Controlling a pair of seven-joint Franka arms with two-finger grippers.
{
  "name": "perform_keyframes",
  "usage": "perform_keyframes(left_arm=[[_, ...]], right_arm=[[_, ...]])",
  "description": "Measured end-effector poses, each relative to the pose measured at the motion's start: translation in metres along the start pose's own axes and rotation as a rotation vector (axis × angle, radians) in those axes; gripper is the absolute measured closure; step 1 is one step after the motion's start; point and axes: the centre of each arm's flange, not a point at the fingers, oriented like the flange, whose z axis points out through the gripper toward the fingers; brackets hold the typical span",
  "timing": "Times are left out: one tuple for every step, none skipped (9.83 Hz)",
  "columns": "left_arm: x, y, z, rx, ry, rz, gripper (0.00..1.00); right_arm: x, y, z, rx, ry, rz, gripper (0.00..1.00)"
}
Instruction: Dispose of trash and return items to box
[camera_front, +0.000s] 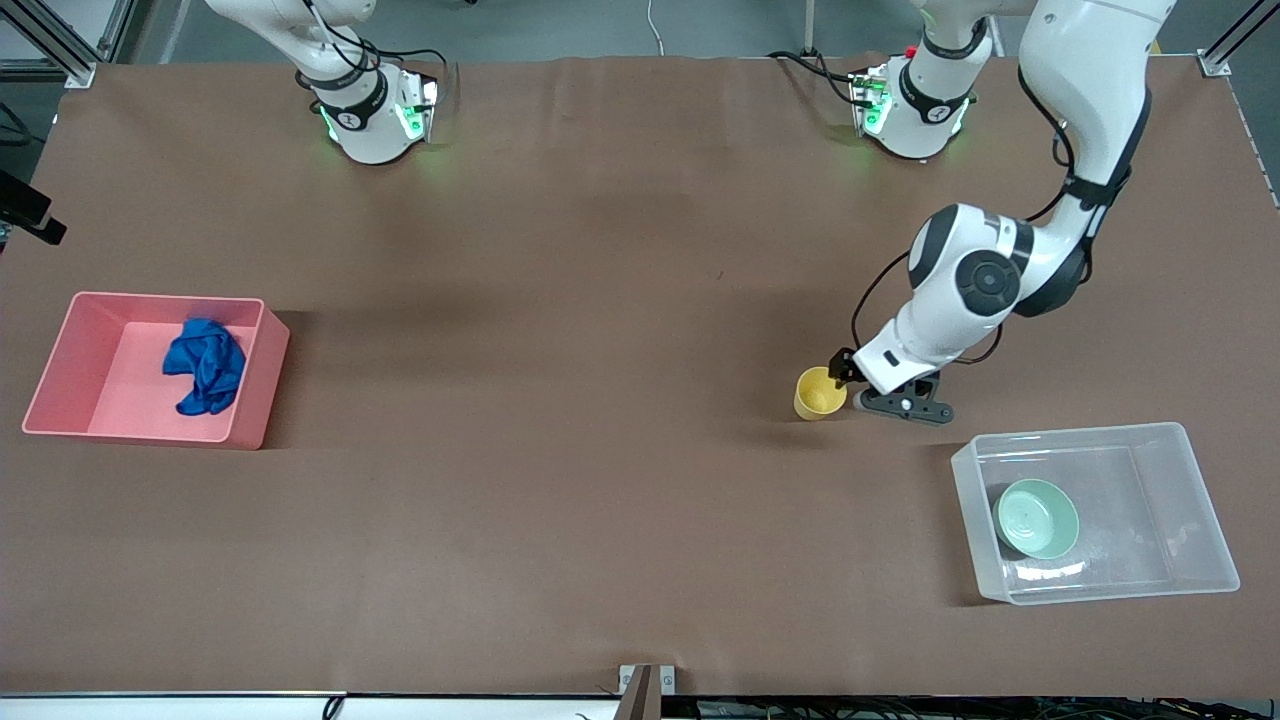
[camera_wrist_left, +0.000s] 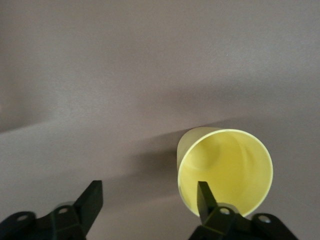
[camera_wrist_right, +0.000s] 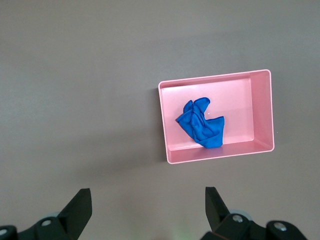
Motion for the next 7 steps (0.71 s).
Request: perform_keyframes(left_arm=[[0.0,0.006,0.005,0.003,-0.004,-0.007,0.2],[0.002,0.014,0.008,0.001,-0.004,-0.012,0.34],[0.005,0.019,0.01,-0.003,-0.003,-0.018,0.5],[0.007,0.021,0.013,-0.007,0.0,-0.024,0.67],[0.009,0.021,0.016,-0.012,0.006,-0.027,0.8],[0.01,0.021,0.02,-0.017,0.011,-0.029,0.93],[0.012,0.02,0.018,-0.019,0.019,-0.031,0.97]], right_arm=[[0.0,0.0,0.0,0.0,0.0,0.0,0.0],[0.0,0.0,0.0,0.0,0.0,0.0,0.0],[0.0,0.0,0.0,0.0,0.0,0.0,0.0],[0.0,0.0,0.0,0.0,0.0,0.0,0.0],[0.0,0.0,0.0,0.0,0.0,0.0,0.0],[0.0,0.0,0.0,0.0,0.0,0.0,0.0],[0.0,0.0,0.0,0.0,0.0,0.0,0.0]])
